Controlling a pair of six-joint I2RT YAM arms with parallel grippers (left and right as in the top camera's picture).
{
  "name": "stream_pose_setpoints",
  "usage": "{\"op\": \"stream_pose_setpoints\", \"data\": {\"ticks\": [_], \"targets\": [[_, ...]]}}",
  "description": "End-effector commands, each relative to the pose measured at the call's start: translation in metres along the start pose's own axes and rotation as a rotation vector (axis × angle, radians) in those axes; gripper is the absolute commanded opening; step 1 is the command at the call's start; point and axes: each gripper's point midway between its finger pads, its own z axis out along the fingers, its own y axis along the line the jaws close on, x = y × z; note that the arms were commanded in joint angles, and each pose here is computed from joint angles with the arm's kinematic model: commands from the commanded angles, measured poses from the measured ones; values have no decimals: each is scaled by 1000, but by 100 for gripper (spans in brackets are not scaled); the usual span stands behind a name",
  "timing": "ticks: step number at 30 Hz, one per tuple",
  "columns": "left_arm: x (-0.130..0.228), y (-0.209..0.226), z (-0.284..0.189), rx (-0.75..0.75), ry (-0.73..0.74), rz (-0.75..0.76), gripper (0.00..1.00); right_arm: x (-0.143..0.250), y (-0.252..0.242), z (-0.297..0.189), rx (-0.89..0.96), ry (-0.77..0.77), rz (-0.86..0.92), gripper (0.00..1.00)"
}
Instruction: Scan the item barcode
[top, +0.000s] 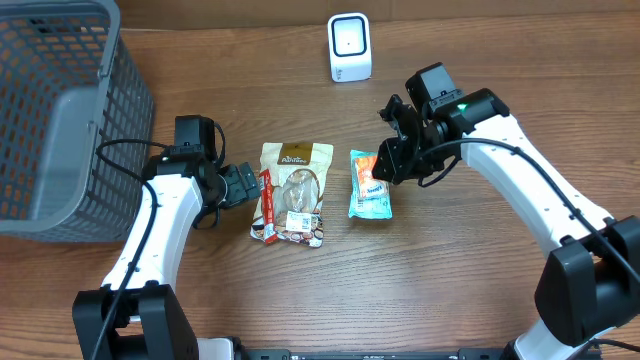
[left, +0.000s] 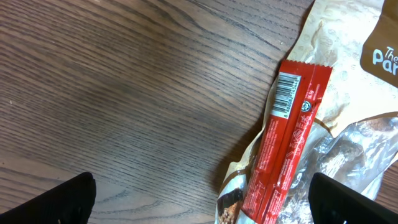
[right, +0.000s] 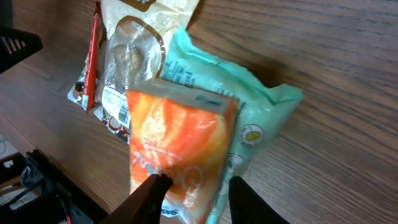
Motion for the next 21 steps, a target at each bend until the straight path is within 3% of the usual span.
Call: {"op": "stream_pose_setpoints", "data": {"ticks": [1, 9, 12, 13, 16, 21], "targets": [[-6, -2, -5, 6, -20, -8, 100, 4, 3, 3, 1, 8, -10, 36], [-6, -2, -5, 5, -20, -8, 100, 11, -8, 22, 2, 11, 0, 35], [-6, -2, -5, 6, -20, -8, 100, 11, -6, 21, -8, 10, -2, 12], [-6, -2, -5, 6, -20, -8, 100, 10, -4, 18, -13, 6, -4, 9], [-6, -2, -5, 5, -20, -8, 100, 2, 4, 6, -18, -25, -20, 4], [-6, -2, -5, 6, -20, -8, 100, -13, 16, -24, -6, -120, -71, 4]]}}
